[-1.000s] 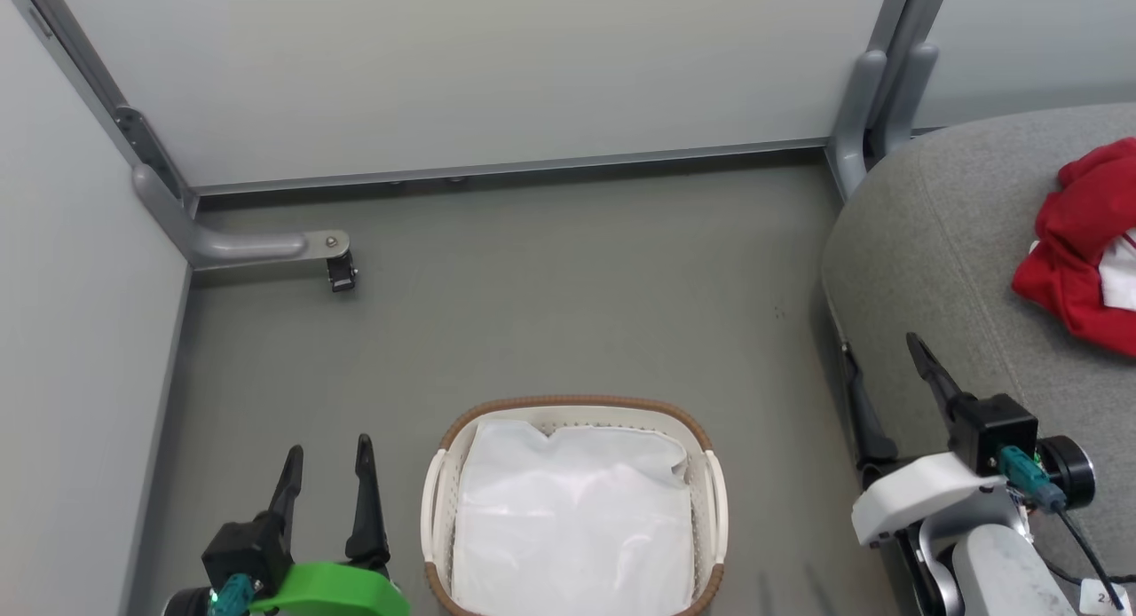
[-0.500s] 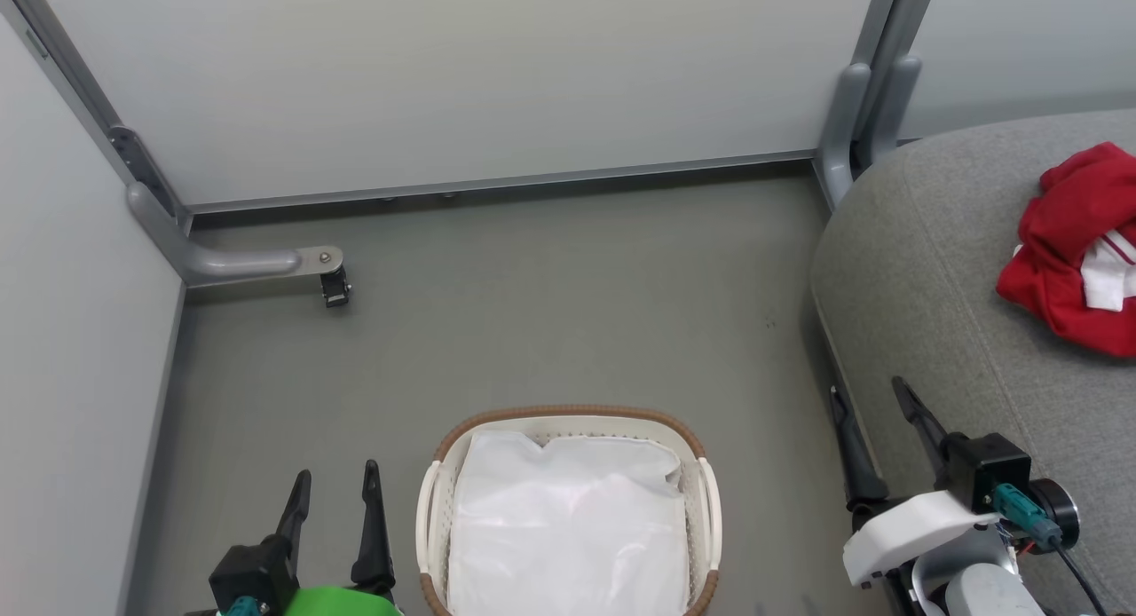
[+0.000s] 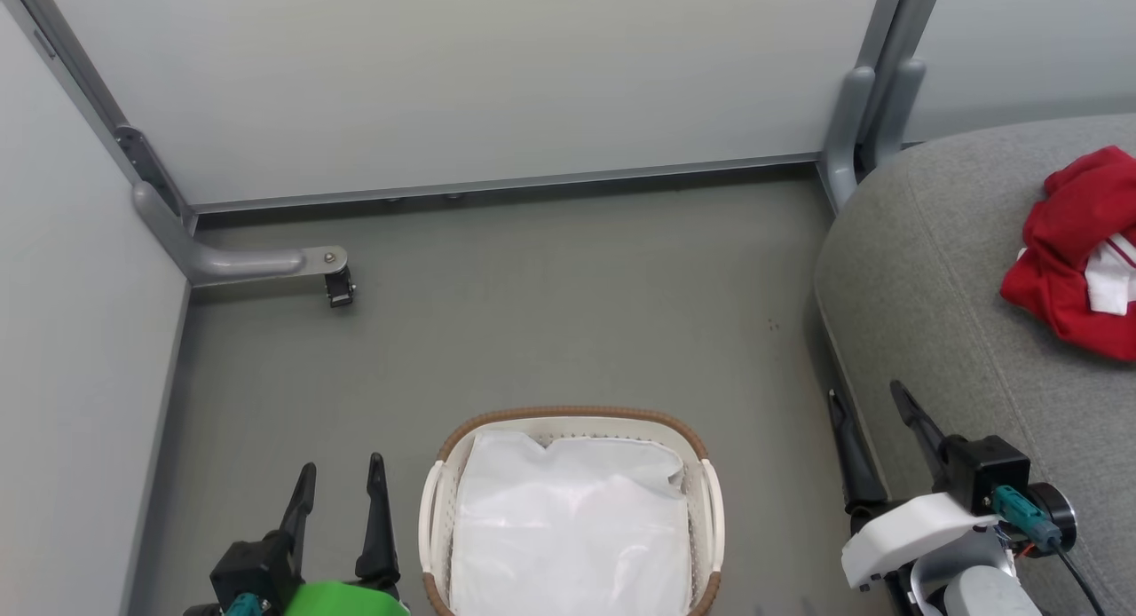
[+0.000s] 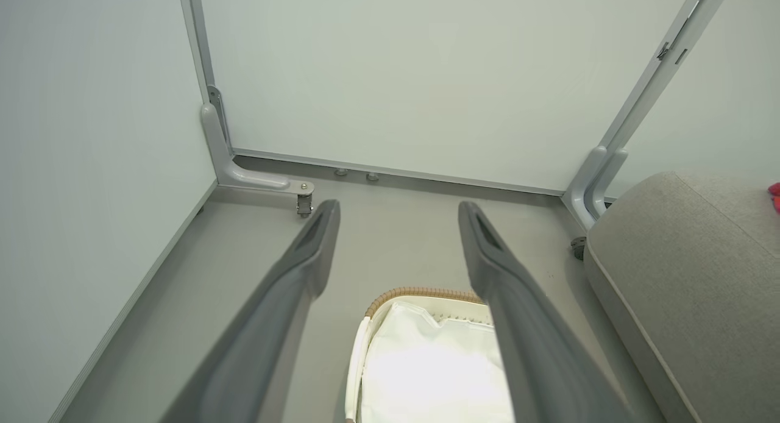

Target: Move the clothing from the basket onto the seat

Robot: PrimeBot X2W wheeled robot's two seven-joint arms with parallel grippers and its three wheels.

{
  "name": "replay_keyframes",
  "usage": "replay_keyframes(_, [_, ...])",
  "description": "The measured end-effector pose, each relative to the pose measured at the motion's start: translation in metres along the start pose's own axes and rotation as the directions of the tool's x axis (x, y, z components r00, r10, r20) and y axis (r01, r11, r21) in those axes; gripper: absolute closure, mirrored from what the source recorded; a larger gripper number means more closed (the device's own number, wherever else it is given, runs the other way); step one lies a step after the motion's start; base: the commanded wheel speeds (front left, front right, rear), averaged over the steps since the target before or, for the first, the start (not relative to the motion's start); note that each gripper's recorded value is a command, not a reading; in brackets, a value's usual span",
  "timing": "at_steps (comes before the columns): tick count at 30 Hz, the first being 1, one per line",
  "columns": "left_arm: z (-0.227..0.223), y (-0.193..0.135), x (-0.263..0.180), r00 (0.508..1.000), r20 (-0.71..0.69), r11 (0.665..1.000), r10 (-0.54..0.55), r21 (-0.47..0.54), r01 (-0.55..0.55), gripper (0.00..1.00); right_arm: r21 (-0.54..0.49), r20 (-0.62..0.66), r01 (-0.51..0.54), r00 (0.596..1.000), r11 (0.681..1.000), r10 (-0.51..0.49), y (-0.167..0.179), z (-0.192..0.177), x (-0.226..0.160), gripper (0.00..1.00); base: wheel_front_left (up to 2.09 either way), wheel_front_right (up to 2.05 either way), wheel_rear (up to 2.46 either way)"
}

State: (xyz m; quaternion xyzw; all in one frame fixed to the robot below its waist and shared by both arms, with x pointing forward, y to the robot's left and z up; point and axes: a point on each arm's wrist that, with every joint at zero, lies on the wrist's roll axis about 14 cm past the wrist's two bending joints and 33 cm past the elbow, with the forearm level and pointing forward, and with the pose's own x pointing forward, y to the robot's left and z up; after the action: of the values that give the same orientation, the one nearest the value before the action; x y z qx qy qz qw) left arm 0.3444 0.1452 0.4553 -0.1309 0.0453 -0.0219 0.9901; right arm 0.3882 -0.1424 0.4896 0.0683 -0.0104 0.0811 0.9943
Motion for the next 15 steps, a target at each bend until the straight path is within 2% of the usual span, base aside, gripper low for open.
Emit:
replay_keyframes(3, [0.005, -0.003, 0.001, 1.0, 0.018, 1.0, -0.008, -0.003, 0.009, 0.0, 0.001, 0.001, -0.001, 1.0, 1.0, 0.001, 0.0, 0.0, 0.0, 0.0, 0.0, 0.0, 0.0])
replay_keyframes(4, [0.005, -0.003, 0.0, 1.0, 0.017, 1.0, -0.009, -0.003, 0.009, 1.0, 0.001, -0.001, -0.001, 1.0, 1.0, 0.001, 0.001, 0.0, 0.0, 1.0, 0.0, 0.0, 0.0])
replay_keyframes(9, [-0.008, 0.001, -0.003, 1.0, -0.024, 1.0, 0.004, -0.002, -0.004, 1.0, 0.014, -0.055, 0.008, 0.998, 1.0, -0.008, 0.0, -0.017, -0.007, 1.0, 0.0, 0.0, 0.0])
replay_keyframes(15, [-0.01, 0.007, -0.003, 0.998, -0.047, 0.994, 0.031, -0.102, -0.036, 1.0, 0.118, -0.078, 0.053, 0.996, 0.992, -0.044, -0.007, -0.021, -0.009, 1.0, 0.0, 0.0, 0.0])
